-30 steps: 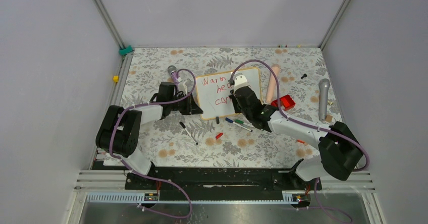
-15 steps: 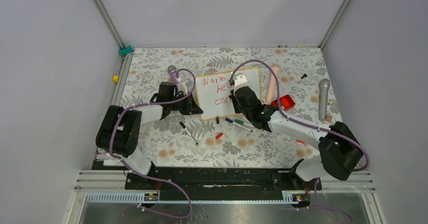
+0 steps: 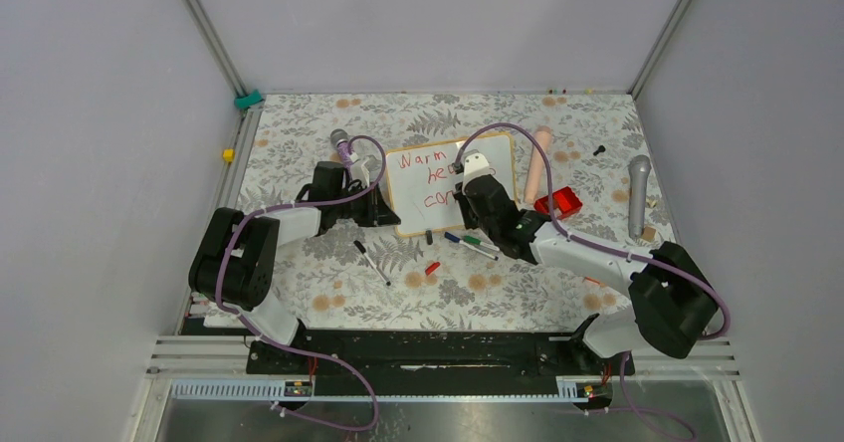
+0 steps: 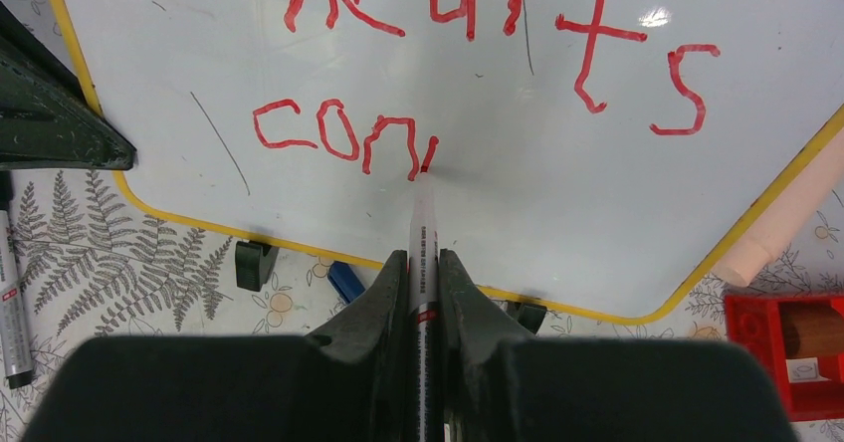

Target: Write a sentence on the whiteboard

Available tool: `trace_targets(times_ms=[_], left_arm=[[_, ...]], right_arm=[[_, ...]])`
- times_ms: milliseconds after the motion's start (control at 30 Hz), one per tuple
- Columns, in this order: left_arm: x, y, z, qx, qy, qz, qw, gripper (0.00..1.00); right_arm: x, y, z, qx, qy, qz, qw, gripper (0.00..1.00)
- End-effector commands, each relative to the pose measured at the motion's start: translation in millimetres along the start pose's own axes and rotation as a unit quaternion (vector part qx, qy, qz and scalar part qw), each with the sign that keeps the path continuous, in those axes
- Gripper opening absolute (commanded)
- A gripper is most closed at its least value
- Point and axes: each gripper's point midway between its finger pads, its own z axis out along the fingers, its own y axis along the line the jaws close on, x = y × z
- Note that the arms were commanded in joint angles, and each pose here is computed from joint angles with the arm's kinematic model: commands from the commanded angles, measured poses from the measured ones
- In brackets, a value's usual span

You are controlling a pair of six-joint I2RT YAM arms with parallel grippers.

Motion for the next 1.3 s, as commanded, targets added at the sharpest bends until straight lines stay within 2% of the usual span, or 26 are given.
trace_targets(times_ms=[0,1267], left_arm=[[-21.6,3.4,0.4,-0.012,-0.025,0.02,0.999,0.01],[-20.5,4.3,0.8,-0.012,-0.024,0.018,0.999,0.01]], right_arm=[[4.7,-3.8,-2.4,0.0,0.005,0.011,1.0,0.0],[-31.1,-11.3,4.8,0.028,-0.019,-0.005,0.999,0.0]])
